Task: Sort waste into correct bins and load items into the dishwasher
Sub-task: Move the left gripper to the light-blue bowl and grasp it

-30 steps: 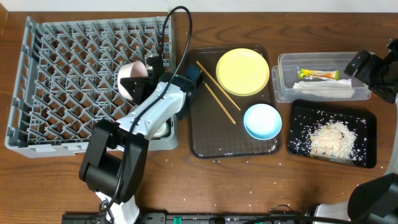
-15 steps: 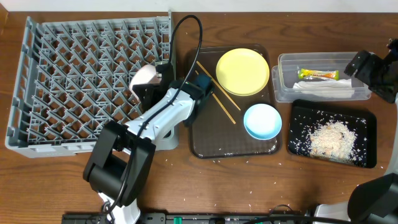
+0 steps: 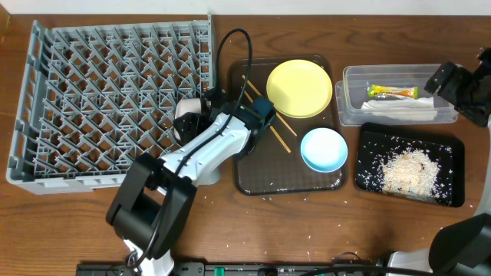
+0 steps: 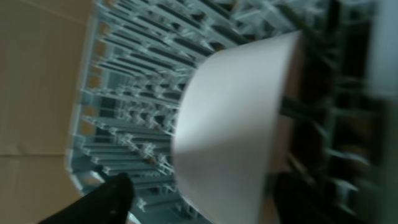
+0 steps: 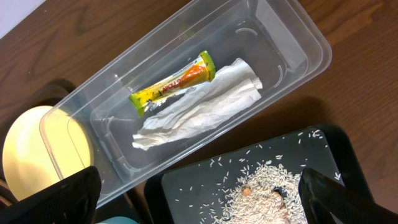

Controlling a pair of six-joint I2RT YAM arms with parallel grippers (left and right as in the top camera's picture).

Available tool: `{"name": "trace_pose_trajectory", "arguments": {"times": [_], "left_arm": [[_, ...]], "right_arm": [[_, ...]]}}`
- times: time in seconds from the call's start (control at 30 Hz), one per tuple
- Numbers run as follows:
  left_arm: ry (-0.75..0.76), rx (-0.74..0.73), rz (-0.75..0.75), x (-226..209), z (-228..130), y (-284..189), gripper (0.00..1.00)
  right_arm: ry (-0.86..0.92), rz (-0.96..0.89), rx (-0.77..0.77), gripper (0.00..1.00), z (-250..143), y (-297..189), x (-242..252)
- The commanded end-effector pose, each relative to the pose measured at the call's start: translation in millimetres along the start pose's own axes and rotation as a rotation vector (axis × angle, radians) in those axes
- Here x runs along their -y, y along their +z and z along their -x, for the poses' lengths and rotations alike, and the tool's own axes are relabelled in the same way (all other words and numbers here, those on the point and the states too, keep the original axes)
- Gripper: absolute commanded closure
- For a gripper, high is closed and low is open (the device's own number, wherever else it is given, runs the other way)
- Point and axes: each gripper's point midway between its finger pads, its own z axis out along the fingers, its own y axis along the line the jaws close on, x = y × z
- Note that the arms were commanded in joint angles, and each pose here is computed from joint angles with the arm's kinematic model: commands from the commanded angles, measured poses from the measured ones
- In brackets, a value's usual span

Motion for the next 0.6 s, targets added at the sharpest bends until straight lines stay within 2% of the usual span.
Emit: {"name": "trace_pose_trajectory", "arguments": {"times": [0.0,0.17,0.23,0.33,0.43,0.57], "left_arm": [[-0.050,-0.047,-0.265,10,16,-35,0.20],[-0.077,-0.035,-0.586,25,39,-84,0.16],[-0.098,-0.042,-0.794,43,45,-114,0.17],[-0.155,-0.117,-0.994,69,44,-141,0.21],[-0.145,-0.183,-1.133,105,40,-156,0.21],[-0.085,-0.250,-1.209,154,28,-157,0.21]], "right_arm": [[0.012,-0.002,-0.007,0.01,-1,2,1],[0.012,-0.002,-0.007,0.01,-1,2,1],[0.012,-0.002,-0.007,0.01,-1,2,1],[0.012,-0.002,-0.007,0.01,-1,2,1],[0.012,-0.002,-0.007,0.01,-1,2,1],[0.012,-0.002,-0.007,0.01,-1,2,1]]}}
